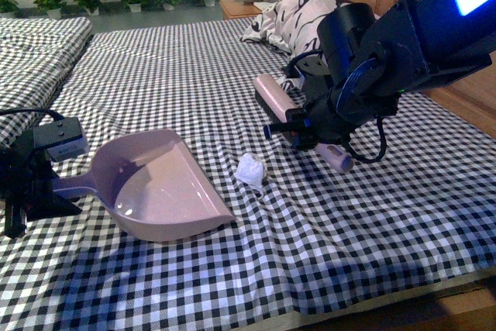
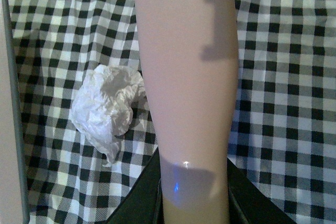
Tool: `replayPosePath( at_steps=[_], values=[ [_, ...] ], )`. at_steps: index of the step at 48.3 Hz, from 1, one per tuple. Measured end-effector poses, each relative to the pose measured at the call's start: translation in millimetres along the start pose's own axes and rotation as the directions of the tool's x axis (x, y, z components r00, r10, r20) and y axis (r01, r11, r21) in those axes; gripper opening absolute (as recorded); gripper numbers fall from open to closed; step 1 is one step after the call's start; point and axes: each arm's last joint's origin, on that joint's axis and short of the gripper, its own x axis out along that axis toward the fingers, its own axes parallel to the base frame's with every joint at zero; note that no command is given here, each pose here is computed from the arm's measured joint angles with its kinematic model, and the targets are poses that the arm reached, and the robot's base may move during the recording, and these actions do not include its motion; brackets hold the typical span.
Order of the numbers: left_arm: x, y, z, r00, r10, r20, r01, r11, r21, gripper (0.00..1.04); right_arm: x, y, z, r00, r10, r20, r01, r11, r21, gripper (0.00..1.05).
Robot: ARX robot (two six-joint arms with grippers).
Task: Clean up trash
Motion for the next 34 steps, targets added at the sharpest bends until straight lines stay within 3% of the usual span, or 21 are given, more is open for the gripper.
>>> replayPosePath(
  at_steps=[34],
  values=[
    [37,8,14,0.994,-0.106,-0.004,0.106,0.994,0.013,0.23,7,-8,-15,0.999,-0.031,0.006,0.032,0.999,-0.043,0.19]
  ],
)
